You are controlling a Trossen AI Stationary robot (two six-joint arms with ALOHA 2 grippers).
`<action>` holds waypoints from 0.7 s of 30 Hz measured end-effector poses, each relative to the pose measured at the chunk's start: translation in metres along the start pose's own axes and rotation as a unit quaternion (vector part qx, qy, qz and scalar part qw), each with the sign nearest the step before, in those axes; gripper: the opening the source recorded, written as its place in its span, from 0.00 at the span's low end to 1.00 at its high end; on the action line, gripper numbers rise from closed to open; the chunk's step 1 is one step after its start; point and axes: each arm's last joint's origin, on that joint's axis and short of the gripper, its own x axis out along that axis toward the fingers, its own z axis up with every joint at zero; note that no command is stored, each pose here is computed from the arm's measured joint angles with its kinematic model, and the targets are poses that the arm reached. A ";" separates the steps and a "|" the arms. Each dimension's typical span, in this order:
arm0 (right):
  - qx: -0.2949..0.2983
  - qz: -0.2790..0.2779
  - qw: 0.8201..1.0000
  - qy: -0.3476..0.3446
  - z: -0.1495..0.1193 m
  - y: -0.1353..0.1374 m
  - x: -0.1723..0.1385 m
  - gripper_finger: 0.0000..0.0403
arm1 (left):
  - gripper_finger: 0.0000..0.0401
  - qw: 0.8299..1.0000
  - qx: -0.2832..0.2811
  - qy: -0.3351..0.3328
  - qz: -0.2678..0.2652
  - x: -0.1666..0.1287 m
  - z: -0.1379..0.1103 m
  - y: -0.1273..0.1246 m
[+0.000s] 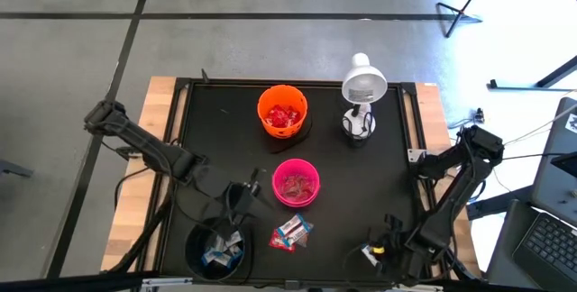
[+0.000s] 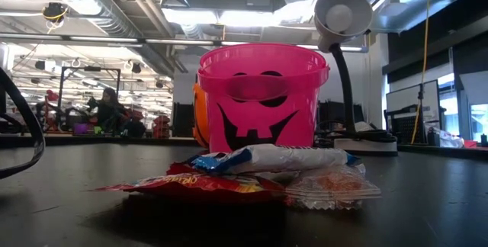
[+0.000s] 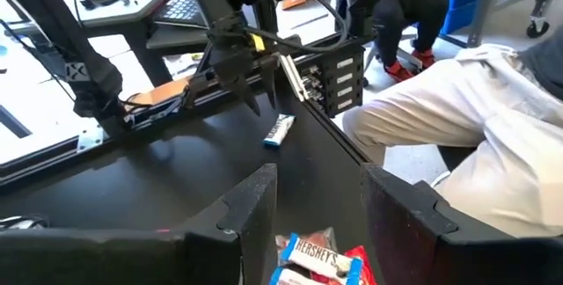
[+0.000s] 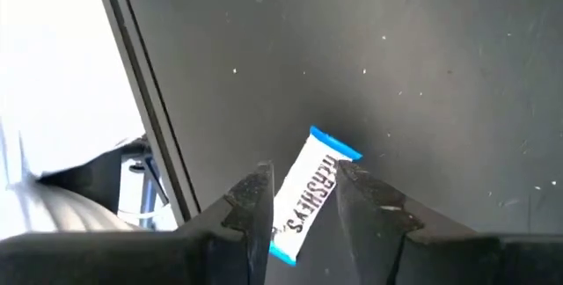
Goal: Sort candy
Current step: Put the white chocolate into the black bucket
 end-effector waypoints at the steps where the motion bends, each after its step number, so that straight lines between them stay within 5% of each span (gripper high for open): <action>1: 0.001 0.002 1.000 -0.001 0.000 0.000 0.000 0.30 | 0.39 1.000 0.000 0.001 0.001 0.001 0.000 0.001; 21: 0.000 0.001 1.000 0.007 -0.001 0.003 0.007 0.30 | 0.39 0.999 -0.010 0.030 0.006 0.037 -0.022 0.001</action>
